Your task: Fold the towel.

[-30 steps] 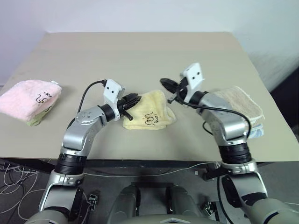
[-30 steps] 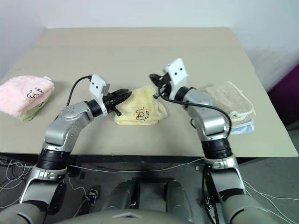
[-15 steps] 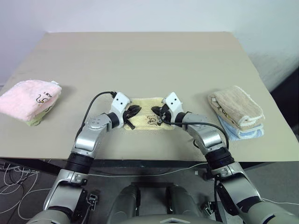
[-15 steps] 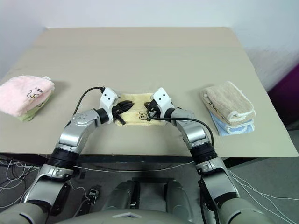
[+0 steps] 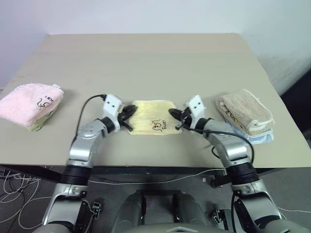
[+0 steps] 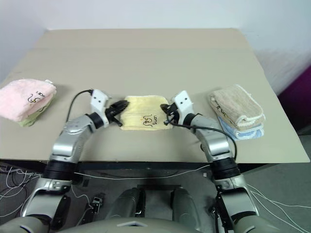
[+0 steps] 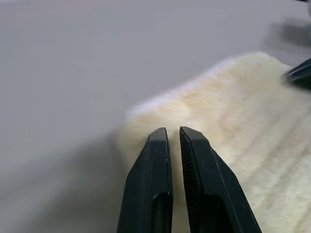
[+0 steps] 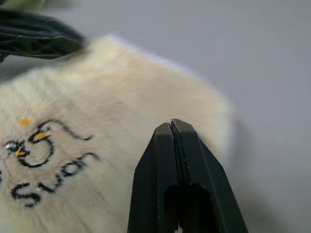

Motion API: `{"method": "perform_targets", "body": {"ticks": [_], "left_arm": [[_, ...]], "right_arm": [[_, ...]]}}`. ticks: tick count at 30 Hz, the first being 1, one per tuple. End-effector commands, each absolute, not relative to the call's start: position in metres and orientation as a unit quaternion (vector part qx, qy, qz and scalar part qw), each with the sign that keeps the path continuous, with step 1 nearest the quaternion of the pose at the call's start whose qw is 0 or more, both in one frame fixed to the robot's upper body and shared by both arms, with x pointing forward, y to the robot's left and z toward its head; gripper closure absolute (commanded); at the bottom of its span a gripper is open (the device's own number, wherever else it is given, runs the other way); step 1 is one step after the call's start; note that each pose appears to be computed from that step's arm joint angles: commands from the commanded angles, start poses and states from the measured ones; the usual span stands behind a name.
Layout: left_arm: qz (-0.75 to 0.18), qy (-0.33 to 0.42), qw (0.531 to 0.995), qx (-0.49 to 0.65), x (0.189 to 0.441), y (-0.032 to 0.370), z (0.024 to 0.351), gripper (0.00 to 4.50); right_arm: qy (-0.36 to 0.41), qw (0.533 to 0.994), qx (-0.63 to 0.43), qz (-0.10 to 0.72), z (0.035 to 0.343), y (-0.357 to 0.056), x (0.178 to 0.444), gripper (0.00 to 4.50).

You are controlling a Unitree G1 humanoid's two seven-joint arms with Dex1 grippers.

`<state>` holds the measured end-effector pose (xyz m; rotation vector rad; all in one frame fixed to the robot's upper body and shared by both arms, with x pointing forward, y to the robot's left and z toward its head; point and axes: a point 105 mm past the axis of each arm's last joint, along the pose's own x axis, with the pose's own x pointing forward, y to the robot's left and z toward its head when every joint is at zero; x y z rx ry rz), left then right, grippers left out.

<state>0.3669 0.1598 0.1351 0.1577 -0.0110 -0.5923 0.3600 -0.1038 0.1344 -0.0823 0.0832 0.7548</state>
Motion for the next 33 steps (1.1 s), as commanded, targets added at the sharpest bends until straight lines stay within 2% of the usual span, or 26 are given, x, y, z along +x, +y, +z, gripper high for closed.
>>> {"method": "perform_targets", "body": {"ticks": [1,7,11,17,24,33], "left_arm": [[-0.274,-0.023,0.956,0.098,0.355,0.186,0.149,4.10],[-0.272,-0.005,0.955,0.121,0.342,0.206,0.144,4.10],[-0.263,-0.005,0.957,0.120,0.339,0.211,0.144,4.10],[-0.273,-0.002,0.955,0.117,0.327,0.205,0.139,4.10],[-0.266,0.002,0.957,0.115,0.326,0.206,0.136,4.10],[-0.265,-0.005,0.958,0.110,0.325,0.204,0.138,4.10]], "right_arm": [[0.060,0.912,0.034,0.403,0.149,-0.108,0.344,3.30],[0.182,0.873,0.218,0.396,0.132,-0.116,0.343,1.29],[0.226,0.839,0.298,0.395,0.125,-0.114,0.346,0.04],[0.272,0.817,0.308,0.403,0.115,-0.103,0.345,0.04],[0.308,0.791,0.289,0.443,0.107,-0.069,0.339,0.04],[0.335,0.770,0.301,0.451,0.103,-0.038,0.342,0.04]]}}
